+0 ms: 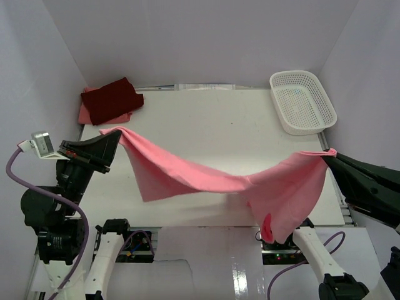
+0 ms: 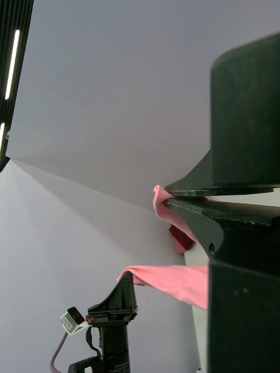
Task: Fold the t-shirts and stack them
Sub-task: Flatten out the tshirt
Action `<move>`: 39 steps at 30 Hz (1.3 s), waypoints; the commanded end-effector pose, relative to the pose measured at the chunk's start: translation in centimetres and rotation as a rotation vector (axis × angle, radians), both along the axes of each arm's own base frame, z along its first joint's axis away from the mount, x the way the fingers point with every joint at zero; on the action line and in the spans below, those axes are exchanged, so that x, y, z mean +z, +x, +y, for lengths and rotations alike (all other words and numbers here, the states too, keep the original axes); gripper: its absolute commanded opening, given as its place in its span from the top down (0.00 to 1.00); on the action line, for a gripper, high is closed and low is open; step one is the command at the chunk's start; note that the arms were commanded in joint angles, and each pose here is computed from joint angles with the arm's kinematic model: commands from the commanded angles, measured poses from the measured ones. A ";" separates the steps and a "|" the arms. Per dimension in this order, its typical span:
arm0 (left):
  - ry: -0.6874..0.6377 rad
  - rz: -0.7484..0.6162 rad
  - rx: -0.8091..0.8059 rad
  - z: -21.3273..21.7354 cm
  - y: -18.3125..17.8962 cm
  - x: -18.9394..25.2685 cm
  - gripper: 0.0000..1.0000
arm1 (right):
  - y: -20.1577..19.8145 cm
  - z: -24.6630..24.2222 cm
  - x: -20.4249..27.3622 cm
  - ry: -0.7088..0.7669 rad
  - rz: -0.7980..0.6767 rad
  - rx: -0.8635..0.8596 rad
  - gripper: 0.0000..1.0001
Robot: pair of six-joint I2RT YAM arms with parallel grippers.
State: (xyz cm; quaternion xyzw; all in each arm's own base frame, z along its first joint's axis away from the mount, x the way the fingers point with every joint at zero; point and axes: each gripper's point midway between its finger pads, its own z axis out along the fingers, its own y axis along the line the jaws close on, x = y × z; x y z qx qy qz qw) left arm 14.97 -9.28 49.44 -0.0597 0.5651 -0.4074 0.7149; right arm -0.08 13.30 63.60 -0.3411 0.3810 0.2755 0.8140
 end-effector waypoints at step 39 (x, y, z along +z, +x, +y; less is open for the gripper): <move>0.276 1.418 -0.439 -4.8 3.5 -40.7 0.95 | 24.1 -0.9 -29.1 -0.052 1.229 -0.251 0.92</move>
